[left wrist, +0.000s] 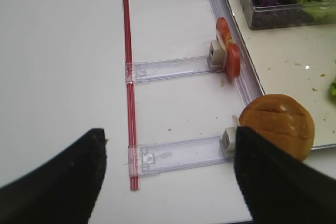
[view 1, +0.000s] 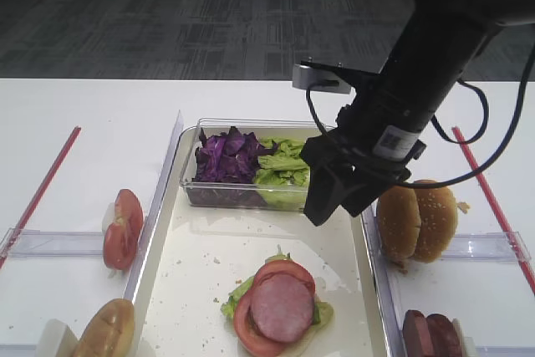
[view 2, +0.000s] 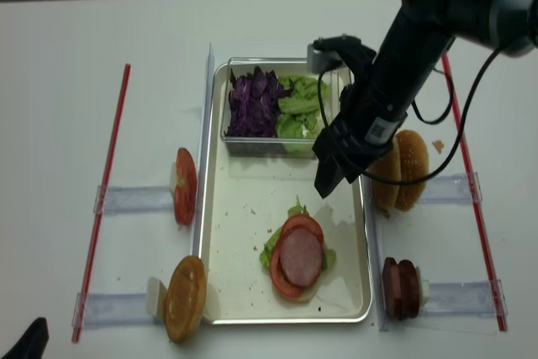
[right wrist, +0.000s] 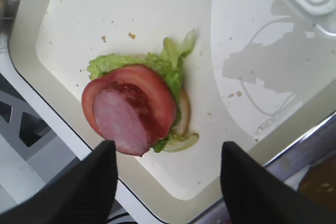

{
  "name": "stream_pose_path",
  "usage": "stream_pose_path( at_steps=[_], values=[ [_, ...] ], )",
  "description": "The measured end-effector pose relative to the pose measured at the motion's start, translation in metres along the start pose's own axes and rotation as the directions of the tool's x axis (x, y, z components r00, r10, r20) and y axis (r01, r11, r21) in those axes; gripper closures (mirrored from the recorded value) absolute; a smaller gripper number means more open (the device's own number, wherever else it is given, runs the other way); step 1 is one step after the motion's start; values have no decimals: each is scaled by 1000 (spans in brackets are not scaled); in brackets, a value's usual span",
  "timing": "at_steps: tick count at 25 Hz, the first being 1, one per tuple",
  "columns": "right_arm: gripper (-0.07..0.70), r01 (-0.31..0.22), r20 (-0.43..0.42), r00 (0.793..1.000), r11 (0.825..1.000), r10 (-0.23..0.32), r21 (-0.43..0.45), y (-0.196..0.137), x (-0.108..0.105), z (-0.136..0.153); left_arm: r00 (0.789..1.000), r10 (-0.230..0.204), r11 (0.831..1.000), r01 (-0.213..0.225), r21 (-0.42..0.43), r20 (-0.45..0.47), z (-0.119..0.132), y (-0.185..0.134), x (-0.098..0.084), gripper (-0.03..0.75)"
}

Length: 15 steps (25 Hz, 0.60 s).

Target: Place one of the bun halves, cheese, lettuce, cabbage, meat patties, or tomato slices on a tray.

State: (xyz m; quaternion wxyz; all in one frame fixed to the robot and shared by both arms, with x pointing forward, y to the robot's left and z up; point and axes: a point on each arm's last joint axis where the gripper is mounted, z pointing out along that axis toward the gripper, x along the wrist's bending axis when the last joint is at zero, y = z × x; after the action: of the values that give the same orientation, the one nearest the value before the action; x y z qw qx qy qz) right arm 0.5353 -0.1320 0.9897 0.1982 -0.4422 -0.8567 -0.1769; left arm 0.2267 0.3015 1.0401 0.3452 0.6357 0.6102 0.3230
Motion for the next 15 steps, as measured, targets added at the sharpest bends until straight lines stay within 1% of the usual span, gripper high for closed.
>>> stream_pose_path(
  at_steps=[1,2,3,4,5,8,10,12,13,15],
  values=[
    [169,5,15,1000,1000,-5,-3,1,1,-4,1000,7,1000,-7,0,0,0,0,0,242],
    [169,9,34,999,1000,-9,-7,2,2,-9,1000,0,1000,0,0,0,0,0,0,242],
    [169,10,51,999,1000,-10,-4,4,2,-12,1000,7,1000,-7,0,0,0,0,0,242],
    [169,12,65,998,1000,-11,-1,5,3,-16,1000,0,1000,0,0,0,0,0,0,242],
    [169,11,83,996,1000,-11,1,6,2,-19,1000,7,1000,-7,0,0,0,0,0,242],
    [169,12,136,991,1000,-11,-3,11,2,-28,1000,7,1000,-7,0,0,0,0,0,242],
    [169,13,176,984,1000,-11,-7,14,1,-34,1000,7,1000,-7,0,0,0,0,0,242],
    [169,11,227,974,1000,-8,-13,16,-1,-41,1000,7,1000,-7,0,0,0,0,0,242],
    [169,11,251,968,1000,-8,-13,17,-2,-43,1000,0,1000,0,0,0,0,0,0,242],
    [169,10,283,959,1000,-4,-19,19,-3,-48,1000,7,1000,-7,0,0,0,0,0,242]
  ],
)
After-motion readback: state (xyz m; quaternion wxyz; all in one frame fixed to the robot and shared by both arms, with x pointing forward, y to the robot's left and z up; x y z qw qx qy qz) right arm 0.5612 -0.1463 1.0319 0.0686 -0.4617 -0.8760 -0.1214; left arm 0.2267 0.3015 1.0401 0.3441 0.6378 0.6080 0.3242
